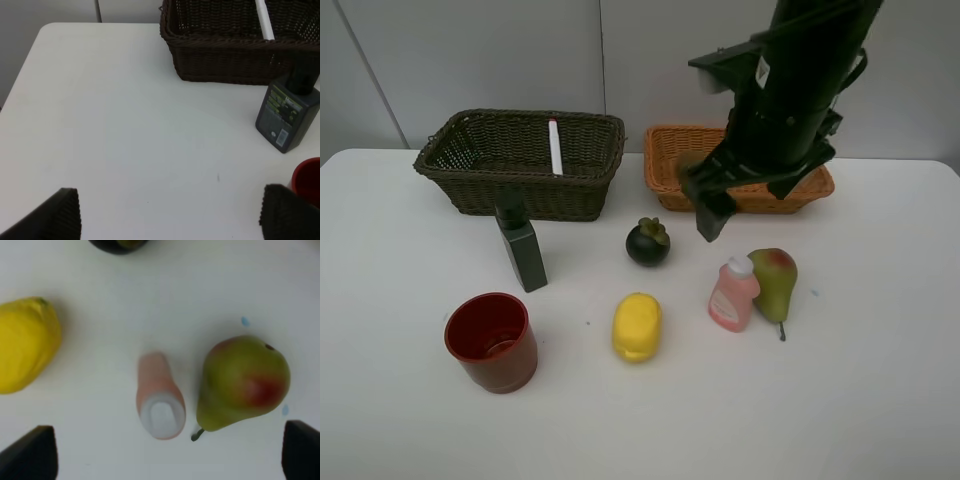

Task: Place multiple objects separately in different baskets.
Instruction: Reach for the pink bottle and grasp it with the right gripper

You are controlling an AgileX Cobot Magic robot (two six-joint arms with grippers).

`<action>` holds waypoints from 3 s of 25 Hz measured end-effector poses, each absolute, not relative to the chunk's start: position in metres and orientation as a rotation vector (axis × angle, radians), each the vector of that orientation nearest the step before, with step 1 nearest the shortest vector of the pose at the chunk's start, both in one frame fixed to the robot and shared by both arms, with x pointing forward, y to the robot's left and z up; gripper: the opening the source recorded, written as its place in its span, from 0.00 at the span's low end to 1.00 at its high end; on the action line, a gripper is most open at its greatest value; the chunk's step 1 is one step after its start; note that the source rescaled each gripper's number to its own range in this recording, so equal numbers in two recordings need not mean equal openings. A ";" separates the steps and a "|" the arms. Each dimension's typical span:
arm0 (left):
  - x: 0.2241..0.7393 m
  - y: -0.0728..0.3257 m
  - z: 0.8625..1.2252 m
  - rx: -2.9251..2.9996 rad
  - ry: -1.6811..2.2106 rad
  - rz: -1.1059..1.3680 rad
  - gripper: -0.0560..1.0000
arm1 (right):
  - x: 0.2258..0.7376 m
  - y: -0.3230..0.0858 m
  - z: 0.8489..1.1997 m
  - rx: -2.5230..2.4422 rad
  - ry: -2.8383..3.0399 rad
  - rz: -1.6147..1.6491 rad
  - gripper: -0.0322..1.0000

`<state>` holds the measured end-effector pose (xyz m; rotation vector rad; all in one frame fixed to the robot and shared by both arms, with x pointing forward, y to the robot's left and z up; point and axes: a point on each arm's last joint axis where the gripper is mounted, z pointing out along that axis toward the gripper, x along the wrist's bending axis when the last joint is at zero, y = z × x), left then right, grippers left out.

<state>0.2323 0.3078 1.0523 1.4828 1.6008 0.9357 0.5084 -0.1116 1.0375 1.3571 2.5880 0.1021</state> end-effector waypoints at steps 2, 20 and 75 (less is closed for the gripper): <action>0.232 0.308 1.052 1.483 1.601 0.936 0.94 | 0.505 -0.113 1.028 1.345 2.615 0.082 0.98; 0.232 0.308 1.052 1.483 1.601 0.936 0.94 | 0.488 -0.119 0.970 1.021 2.770 0.153 0.98; 0.232 0.308 1.052 1.483 1.601 0.936 0.94 | 0.493 -0.126 0.920 1.029 2.754 0.226 0.25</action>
